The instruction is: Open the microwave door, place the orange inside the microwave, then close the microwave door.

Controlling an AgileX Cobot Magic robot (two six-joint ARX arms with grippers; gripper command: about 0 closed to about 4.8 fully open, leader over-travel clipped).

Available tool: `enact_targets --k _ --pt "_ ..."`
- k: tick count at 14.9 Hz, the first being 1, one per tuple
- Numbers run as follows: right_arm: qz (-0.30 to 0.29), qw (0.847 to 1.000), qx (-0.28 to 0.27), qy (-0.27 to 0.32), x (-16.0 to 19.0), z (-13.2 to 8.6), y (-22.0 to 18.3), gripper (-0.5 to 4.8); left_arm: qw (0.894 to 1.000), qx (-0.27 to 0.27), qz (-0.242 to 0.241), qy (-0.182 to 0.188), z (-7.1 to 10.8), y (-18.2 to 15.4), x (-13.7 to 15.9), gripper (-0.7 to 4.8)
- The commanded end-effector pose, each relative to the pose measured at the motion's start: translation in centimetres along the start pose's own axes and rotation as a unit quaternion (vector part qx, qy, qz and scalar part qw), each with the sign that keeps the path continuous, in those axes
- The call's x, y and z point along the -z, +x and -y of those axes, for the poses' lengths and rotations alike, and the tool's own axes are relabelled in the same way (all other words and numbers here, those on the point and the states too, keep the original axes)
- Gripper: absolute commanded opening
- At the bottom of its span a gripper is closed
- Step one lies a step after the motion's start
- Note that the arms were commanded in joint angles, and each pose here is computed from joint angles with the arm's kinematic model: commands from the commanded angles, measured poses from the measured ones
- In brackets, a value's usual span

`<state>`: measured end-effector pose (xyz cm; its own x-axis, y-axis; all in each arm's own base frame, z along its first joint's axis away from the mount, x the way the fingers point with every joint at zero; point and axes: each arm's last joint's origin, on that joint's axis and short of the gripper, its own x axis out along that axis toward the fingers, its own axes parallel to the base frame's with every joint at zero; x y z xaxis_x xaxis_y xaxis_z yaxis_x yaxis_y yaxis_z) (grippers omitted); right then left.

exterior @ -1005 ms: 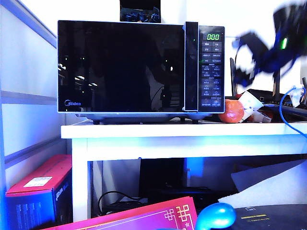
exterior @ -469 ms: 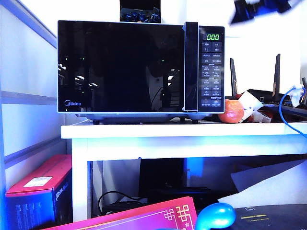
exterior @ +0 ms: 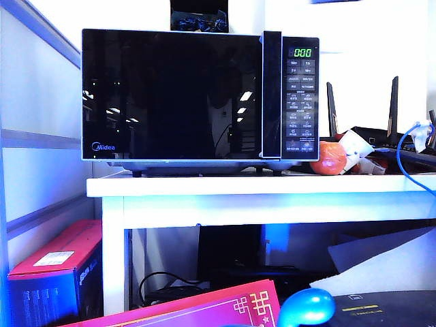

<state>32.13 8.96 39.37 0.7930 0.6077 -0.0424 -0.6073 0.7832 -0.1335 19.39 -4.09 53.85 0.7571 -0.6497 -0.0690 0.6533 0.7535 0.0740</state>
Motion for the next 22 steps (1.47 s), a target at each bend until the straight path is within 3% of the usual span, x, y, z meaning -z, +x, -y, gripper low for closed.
enact_targets --k 1,4,6,10,14,22 --pt "-0.025 1.0 0.002 0.012 0.2 -2.1 0.9 4.79 1.0 0.003 0.004 0.004 0.1 -0.1 -0.1 -0.05" --pt "-0.013 0.995 0.102 0.015 1.9 -3.4 2.4 4.79 1.0 0.003 0.001 0.002 0.1 -0.1 -0.1 -0.05" --pt "-0.002 0.99 0.138 0.021 3.3 -3.6 3.4 4.79 1.0 0.003 0.001 0.002 0.1 -0.1 -0.1 -0.05" --pt "0.018 0.984 0.165 0.062 7.0 -3.2 6.9 4.79 1.0 0.003 0.0 0.002 0.1 -0.1 -0.1 -0.05" --pt "0.037 0.978 0.194 0.063 9.1 -3.1 8.7 4.79 1.0 0.003 -0.004 -0.001 0.1 -0.1 0.0 -0.05" --pt "0.062 0.976 0.2 0.061 11.4 -3.0 10.4 4.79 1.0 0.004 -0.013 -0.007 0.2 -0.1 0.2 -0.05"
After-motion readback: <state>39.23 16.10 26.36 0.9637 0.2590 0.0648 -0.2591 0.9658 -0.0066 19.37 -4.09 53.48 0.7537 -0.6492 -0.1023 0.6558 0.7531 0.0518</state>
